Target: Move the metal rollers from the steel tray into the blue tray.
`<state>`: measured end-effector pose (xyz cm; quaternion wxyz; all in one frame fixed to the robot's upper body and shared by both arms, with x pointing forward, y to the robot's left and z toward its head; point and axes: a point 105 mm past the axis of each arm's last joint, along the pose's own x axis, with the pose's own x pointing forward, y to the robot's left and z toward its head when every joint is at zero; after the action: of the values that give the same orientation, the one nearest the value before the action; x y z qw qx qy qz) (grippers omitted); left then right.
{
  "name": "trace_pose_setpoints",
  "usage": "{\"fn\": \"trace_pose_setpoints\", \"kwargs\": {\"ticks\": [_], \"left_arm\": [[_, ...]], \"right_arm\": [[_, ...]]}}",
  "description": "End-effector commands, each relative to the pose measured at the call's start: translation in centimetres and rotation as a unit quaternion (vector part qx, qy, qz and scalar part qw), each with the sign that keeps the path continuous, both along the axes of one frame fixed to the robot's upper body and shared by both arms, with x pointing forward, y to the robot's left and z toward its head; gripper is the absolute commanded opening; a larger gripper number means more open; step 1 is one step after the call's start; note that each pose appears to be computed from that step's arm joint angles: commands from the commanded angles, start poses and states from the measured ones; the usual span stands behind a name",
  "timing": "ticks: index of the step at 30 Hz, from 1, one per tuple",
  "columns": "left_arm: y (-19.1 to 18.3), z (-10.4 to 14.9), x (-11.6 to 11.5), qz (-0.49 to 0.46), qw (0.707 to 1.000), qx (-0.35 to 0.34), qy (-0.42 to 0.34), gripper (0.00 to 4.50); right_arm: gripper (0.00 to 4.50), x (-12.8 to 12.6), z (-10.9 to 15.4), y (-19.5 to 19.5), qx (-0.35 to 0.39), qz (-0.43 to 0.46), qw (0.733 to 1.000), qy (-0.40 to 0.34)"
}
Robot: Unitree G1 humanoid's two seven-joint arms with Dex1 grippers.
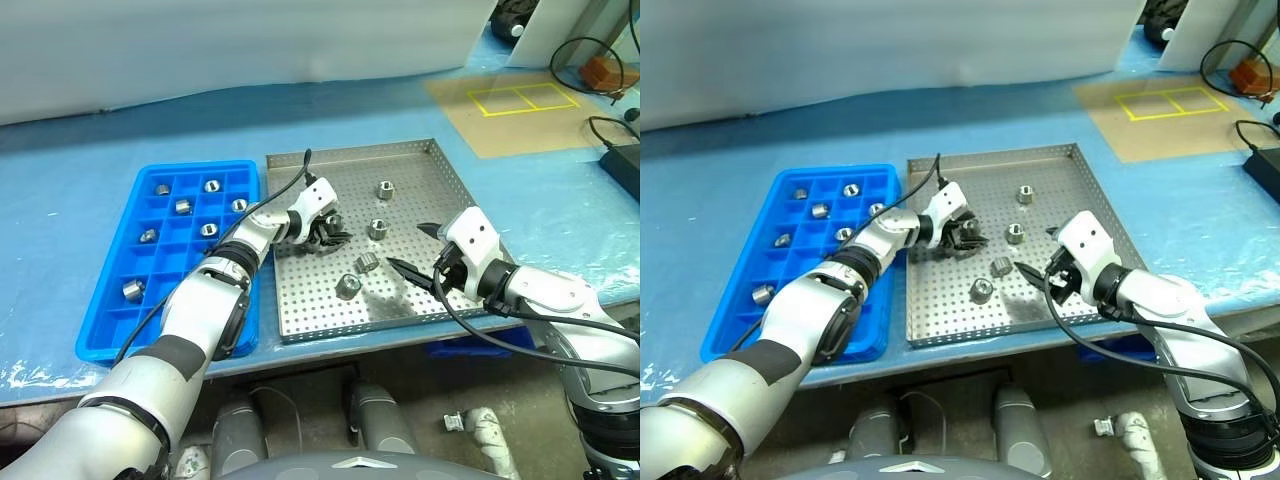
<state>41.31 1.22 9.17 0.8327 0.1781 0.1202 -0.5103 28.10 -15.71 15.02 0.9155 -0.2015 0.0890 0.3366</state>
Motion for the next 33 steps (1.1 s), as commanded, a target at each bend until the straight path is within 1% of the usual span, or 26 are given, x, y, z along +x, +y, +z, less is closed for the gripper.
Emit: {"fn": "trace_pose_setpoints", "kwargs": {"ticks": [1,3,5,8,9,11,14,17,20,21,24,26,29,33], "left_arm": [[0.6,0.3,0.4,0.016,1.0,-0.003,-0.001,3.87],[0.7,0.5,0.4,0.012,1.0,-0.007,0.001,3.51],[0.9,0.5,0.5,0.016,1.0,0.0,-0.005,2.99],[1.2,0.4,0.6,0.017,1.0,0.004,-0.008,2.02],[1.1,0.5,0.4,0.007,1.0,-0.007,0.001,1.95],[1.0,0.6,-0.2,-0.017,1.0,-0.022,0.012,1.91],[1.2,0.5,0.1,-0.004,1.0,-0.01,0.003,1.91],[1.2,1.0,0.2,-0.007,1.0,-0.017,-0.006,1.91],[0.9,2.8,0.5,-0.02,0.998,-0.043,-0.03,1.91],[0.7,3.8,0.5,-0.027,0.997,-0.059,-0.041,1.91],[0.3,7.9,0.1,-0.079,0.986,-0.134,-0.066,1.91],[0.7,9.6,-0.5,-0.114,0.977,-0.162,-0.08,1.91],[2.0,11.0,-1.2,-0.142,0.969,-0.179,-0.097,1.91],[5.5,11.2,-2.2,-0.151,0.97,-0.154,-0.11,1.91]], "right_arm": [[4.32,0.0,1.4,-0.1,-0.004,0.001,0.999,-0.032],[4.32,0.1,1.4,-0.1,-0.004,0.001,0.999,-0.033],[4.32,0.2,1.4,0.0,-0.004,0.002,0.999,-0.034],[4.32,0.3,1.4,0.1,-0.004,0.003,0.999,-0.035],[4.32,0.3,1.4,0.1,-0.004,0.003,0.999,-0.035],[4.32,0.4,1.4,0.1,-0.005,0.004,0.999,-0.037],[4.32,0.6,1.4,0.2,-0.005,0.005,0.999,-0.038],[4.32,0.7,1.4,0.2,-0.006,0.007,0.999,-0.039],[4.32,0.7,1.4,0.5,-0.003,0.013,0.999,-0.038],[4.32,0.8,1.4,0.5,-0.003,0.015,0.999,-0.037],[4.32,1.0,1.3,1.0,0.0,0.031,0.999,-0.035],[4.32,1.4,1.3,1.5,0.001,0.042,0.999,-0.034],[4.32,2.1,1.2,2.2,0.002,0.062,0.997,-0.035],[4.32,3.1,1.3,3.7,0.007,0.1,0.994,-0.036]]}}
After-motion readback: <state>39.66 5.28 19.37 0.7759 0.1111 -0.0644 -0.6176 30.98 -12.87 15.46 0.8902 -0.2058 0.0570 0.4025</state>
